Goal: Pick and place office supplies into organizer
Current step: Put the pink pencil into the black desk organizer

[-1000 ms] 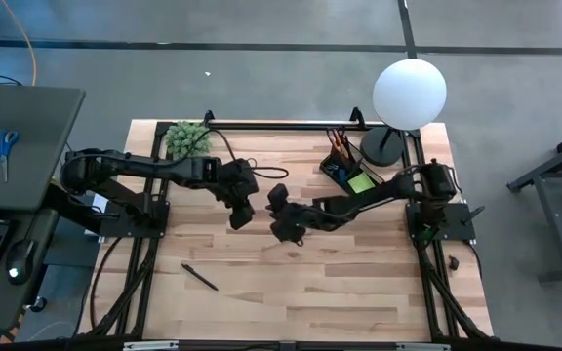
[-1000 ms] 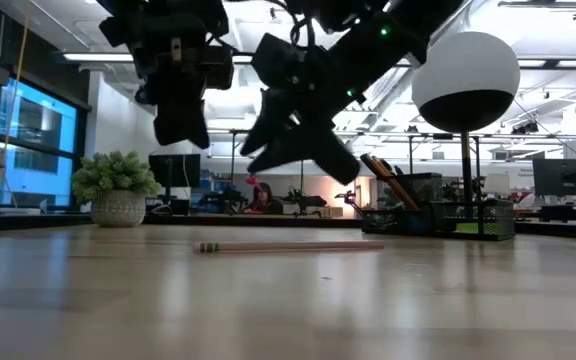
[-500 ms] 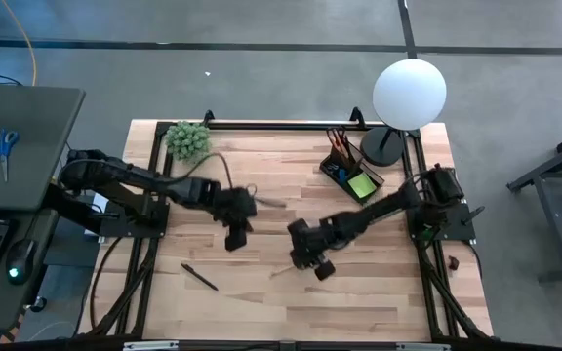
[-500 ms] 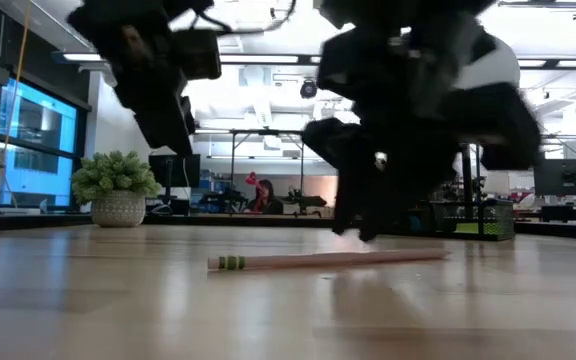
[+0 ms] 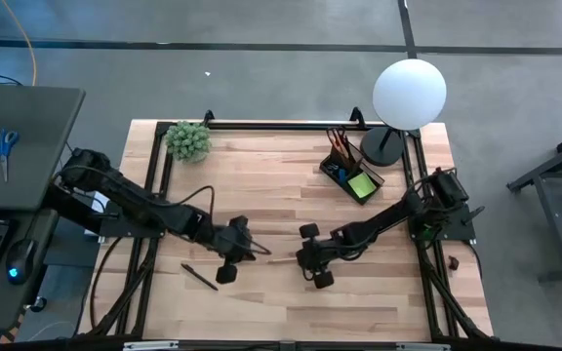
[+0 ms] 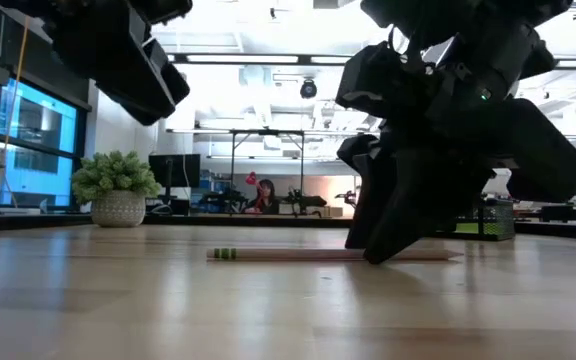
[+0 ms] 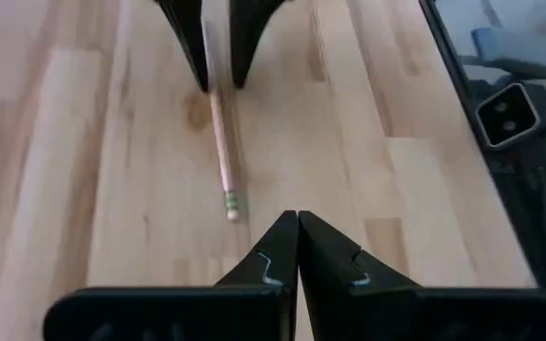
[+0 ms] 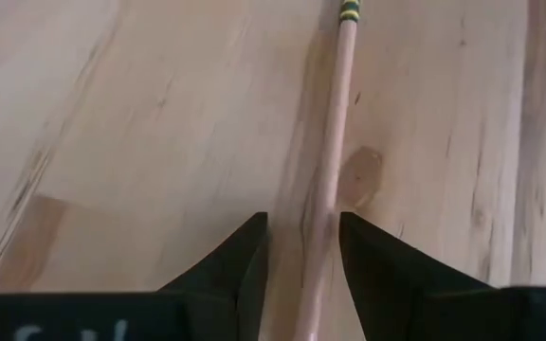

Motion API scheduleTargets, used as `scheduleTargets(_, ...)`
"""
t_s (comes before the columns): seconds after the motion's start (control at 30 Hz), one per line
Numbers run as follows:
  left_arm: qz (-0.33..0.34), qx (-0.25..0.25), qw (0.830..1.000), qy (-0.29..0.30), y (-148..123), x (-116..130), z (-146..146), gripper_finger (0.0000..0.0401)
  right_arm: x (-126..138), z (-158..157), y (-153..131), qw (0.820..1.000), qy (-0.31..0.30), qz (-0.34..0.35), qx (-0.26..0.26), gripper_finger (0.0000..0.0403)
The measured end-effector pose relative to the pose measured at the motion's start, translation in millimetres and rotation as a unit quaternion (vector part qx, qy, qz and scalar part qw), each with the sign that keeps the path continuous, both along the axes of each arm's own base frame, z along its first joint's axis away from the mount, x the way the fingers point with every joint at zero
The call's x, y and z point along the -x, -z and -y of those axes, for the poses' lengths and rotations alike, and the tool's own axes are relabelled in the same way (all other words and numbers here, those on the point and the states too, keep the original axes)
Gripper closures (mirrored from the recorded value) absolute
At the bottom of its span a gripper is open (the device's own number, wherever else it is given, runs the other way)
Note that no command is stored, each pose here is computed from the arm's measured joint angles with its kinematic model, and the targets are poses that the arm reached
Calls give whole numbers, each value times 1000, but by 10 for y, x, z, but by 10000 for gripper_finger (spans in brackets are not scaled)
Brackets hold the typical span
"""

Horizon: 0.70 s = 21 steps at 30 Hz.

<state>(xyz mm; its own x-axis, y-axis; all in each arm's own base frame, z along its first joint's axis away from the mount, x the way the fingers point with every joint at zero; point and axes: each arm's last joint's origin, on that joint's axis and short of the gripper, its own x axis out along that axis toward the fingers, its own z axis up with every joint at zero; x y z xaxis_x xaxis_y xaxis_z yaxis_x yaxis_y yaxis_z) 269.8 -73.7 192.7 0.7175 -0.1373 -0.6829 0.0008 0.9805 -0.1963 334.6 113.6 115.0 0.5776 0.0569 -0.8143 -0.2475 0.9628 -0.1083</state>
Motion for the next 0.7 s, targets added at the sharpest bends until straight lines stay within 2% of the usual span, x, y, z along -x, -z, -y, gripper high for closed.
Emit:
scheduleTargets(0.23,19,-51,998,-21,81,-72,31,400,-14,32,1,999,35,15,30,295)
scheduleTargets(0.33,23,-63,998,-10,200,-158,55,400,-16,51,5,998,56,18,37,327)
scheduleTargets(0.5,38,-73,997,3,362,-277,91,400,-6,51,21,998,67,4,11,392)
scheduleTargets(0.57,41,-72,997,6,396,-303,100,400,-4,46,25,998,65,-2,-1,393)
scheduleTargets(0.7,40,-72,997,7,401,-302,101,400,1,50,40,997,72,-9,-7,357)
